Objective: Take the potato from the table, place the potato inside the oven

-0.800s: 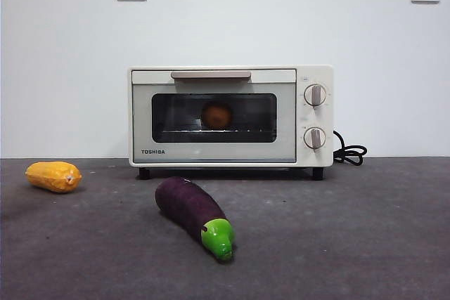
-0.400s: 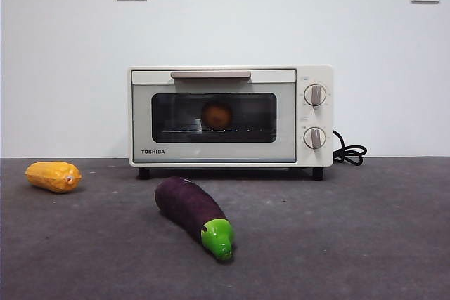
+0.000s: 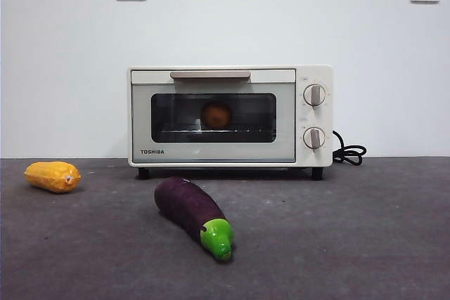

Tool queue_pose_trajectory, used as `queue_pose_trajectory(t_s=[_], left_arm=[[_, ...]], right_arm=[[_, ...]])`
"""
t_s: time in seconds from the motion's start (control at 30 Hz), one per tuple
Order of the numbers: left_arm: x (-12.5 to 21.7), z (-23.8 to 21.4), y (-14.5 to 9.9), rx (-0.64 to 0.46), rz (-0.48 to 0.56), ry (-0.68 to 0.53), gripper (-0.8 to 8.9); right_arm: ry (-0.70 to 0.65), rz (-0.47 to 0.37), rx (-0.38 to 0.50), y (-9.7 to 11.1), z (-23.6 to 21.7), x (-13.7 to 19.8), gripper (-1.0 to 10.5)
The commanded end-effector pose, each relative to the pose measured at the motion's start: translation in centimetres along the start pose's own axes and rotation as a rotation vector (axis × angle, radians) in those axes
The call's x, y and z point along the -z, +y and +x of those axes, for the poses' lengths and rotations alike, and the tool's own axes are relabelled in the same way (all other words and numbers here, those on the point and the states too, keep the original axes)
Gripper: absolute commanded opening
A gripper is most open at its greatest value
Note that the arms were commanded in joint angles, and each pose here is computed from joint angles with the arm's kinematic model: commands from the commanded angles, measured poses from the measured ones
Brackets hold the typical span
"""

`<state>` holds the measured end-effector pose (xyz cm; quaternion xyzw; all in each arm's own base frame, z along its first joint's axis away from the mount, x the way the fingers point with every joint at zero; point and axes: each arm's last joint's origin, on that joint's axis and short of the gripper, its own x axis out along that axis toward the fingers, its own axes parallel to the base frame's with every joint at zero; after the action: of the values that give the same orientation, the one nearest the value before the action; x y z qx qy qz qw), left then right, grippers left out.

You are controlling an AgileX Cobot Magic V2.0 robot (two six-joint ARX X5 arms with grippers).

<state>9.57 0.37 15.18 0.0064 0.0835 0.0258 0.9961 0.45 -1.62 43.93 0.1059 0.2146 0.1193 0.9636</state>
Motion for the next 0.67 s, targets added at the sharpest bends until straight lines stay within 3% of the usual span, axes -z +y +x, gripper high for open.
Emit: queue_pose_trajectory(t_s=[0.03,0.67], left_arm=[[0.23,0.08,0.02,-0.002,0.006,0.0,-0.04],[0.21,0.12,0.02,-0.002,0.012,0.002,-0.04]], right_arm=[[0.021,-0.019,0.015,-0.01,0.22,0.24,0.0],[0.021,-0.019,0.015,-0.01,0.22,0.24,0.0]])
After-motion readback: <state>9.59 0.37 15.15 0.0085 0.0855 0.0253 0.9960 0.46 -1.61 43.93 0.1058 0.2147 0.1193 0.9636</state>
